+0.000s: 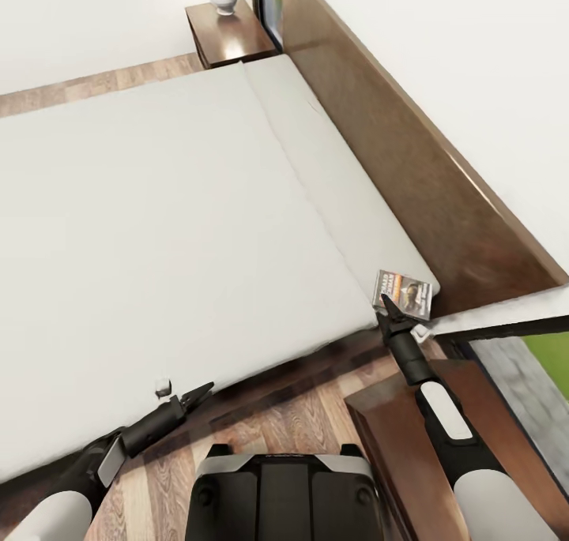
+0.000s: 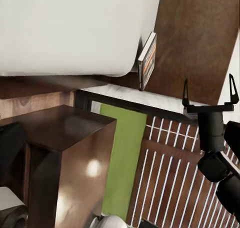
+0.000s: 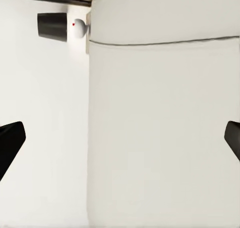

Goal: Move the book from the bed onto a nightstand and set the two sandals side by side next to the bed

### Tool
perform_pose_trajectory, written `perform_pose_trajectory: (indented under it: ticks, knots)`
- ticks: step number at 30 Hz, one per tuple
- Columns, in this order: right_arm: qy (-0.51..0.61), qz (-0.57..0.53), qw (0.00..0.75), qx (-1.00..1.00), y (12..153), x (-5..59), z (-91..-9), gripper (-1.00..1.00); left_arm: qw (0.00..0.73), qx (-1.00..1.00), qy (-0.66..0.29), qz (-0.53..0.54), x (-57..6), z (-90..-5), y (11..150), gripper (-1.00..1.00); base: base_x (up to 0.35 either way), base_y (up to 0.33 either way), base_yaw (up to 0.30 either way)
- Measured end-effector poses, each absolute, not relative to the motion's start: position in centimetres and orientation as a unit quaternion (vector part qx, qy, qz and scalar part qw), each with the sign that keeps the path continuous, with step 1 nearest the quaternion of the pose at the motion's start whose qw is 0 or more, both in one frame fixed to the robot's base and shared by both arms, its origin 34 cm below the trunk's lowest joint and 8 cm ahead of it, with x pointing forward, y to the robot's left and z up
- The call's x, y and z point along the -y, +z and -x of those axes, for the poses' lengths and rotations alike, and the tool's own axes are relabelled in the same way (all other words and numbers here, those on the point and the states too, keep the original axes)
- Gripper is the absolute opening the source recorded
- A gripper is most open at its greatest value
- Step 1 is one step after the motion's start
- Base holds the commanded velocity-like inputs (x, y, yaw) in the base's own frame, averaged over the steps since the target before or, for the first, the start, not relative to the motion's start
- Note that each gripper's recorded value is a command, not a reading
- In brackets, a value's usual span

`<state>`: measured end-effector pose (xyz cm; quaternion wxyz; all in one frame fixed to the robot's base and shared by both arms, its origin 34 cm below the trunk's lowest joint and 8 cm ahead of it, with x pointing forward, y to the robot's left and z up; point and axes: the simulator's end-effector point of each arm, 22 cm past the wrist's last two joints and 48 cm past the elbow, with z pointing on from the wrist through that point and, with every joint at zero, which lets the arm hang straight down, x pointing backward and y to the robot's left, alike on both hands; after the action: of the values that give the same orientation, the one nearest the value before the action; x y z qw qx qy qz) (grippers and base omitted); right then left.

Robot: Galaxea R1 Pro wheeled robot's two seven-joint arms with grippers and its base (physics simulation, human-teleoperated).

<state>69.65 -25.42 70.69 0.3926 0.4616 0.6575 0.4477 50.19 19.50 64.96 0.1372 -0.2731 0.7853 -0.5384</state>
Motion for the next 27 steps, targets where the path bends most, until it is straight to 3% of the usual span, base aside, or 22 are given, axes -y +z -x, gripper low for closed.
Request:
perform_pose_trajectory:
  ticks: [7,27]
  knots:
    - [0.447,-0.462,0.392,-0.658,70.5,25.4,-69.5,1.00,0.136,-0.785,-0.538,0.274,-19.5,-50.1,64.9,1.00,0.000,0.000,0.108]
    - [0.437,-0.469,0.394,-0.658,70.1,26.8,-69.1,1.00,0.137,-0.785,-0.539,0.273,-19.5,-50.1,64.9,1.00,0.000,0.000,0.004]
